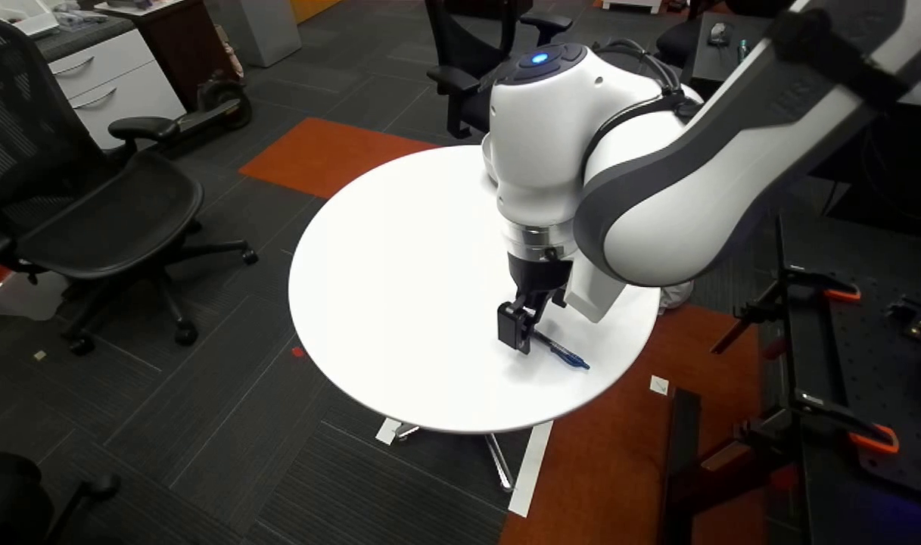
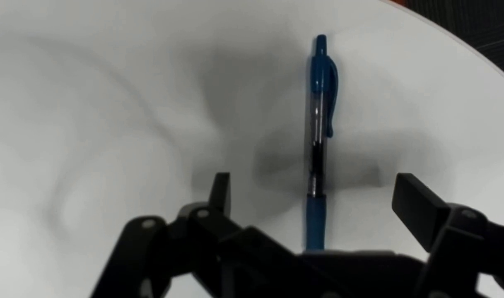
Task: Put the pen on the table inside the bowl
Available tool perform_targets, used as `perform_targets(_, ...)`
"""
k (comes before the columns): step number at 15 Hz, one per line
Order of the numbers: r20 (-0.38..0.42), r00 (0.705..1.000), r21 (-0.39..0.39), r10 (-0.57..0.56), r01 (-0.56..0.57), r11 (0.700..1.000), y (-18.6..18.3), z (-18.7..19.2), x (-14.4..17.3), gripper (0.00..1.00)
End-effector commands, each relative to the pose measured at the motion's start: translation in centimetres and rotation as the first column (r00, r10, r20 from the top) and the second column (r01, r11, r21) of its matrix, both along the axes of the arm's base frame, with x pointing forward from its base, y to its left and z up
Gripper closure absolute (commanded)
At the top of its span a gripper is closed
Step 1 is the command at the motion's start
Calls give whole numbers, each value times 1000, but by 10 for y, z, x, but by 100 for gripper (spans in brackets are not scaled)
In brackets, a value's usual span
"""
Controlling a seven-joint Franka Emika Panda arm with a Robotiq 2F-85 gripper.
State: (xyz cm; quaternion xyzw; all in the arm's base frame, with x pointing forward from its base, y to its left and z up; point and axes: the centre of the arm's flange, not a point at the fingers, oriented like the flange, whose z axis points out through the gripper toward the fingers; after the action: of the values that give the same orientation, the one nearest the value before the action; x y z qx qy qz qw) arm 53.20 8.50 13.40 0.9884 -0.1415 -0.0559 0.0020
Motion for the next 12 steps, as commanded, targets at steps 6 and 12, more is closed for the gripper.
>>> perform_targets(6,-20,1000,14,11,-11,1000,0,-8,1,34)
perform_targets(12,-24,1000,23,10,-9,1000,1,-10,0,81)
